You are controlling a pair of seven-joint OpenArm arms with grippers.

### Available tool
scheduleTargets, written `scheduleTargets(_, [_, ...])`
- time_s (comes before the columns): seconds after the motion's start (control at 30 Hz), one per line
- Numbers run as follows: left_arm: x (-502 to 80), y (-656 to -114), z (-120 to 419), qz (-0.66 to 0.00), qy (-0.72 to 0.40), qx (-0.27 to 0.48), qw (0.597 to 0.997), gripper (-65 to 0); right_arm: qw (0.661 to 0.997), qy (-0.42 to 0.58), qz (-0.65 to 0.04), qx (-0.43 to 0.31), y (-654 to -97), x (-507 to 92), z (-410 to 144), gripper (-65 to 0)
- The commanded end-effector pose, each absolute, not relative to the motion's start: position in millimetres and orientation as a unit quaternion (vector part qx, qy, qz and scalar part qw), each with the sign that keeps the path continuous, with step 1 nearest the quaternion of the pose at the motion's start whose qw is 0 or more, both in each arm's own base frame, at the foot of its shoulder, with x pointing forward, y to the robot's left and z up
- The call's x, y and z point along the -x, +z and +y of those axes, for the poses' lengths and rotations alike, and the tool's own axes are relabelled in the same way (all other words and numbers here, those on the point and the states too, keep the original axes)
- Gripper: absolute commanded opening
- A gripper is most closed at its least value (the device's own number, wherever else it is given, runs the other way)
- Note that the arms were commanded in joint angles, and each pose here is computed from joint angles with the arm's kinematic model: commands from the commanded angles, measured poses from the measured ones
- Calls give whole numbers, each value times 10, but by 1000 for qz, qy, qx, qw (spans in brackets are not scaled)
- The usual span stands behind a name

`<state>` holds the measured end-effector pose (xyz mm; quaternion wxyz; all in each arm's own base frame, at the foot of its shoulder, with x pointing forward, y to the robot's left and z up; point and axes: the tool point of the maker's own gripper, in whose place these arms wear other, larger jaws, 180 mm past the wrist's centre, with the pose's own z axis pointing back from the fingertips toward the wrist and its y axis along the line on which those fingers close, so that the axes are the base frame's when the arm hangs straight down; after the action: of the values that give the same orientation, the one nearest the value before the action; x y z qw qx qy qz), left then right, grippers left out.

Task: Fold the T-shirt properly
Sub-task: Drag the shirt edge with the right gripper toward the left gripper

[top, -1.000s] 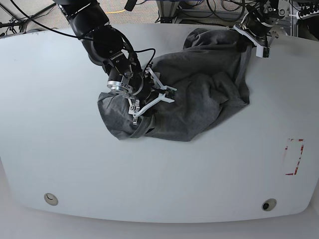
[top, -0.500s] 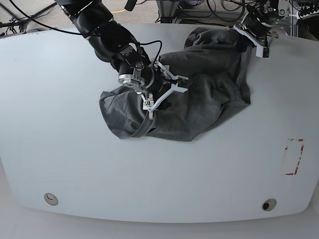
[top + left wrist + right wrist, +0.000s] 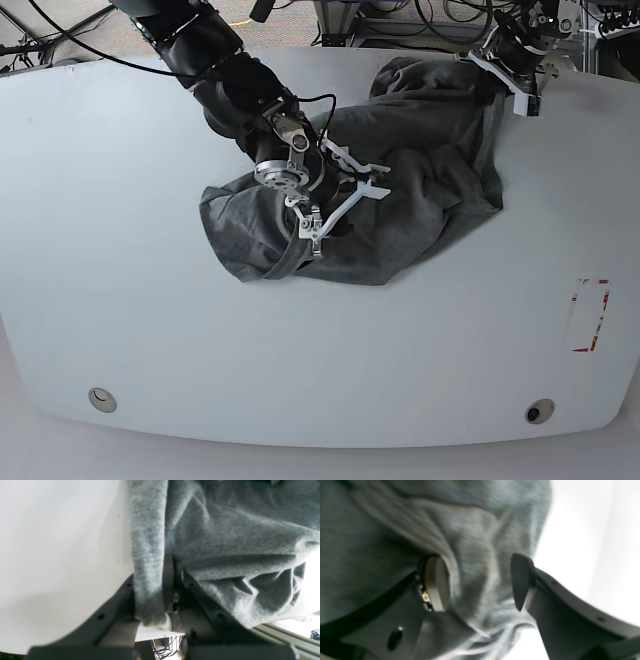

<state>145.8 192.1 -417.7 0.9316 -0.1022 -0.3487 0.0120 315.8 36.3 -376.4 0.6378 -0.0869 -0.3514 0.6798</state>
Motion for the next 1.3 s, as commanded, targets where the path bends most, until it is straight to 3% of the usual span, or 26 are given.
scheduleTargets(0.0, [-1404,-4201,1945,-337,7,96,937,-650,634,667,-379,99,-3572,-3342,345,-295])
scheduleTargets(0.63, [-1462,-4182,1945,-343,6,96,934,-650,655,664,-347,97,-3810,-3362,183,-300])
scheduleTargets(0.73, [-1462,-4182,1945,-343,6,96,934,-650,668,648,-351,101,-3776,-3429,100,-387])
scheduleTargets(0.83, [-1462,-4182,1945,-343,6,96,934,-650,672,640,-360,98,-3726,-3469,139,-569])
scheduleTargets(0.9, [-1462,-4182,1945,-343,6,96,934,-650,672,640,-361,98,-3719,-3474,146,-650])
scheduleTargets(1.27, [-1659,-4098,1976,-366,6,91,926,-650,663,625,-395,120,-3362,-3362,178,-650])
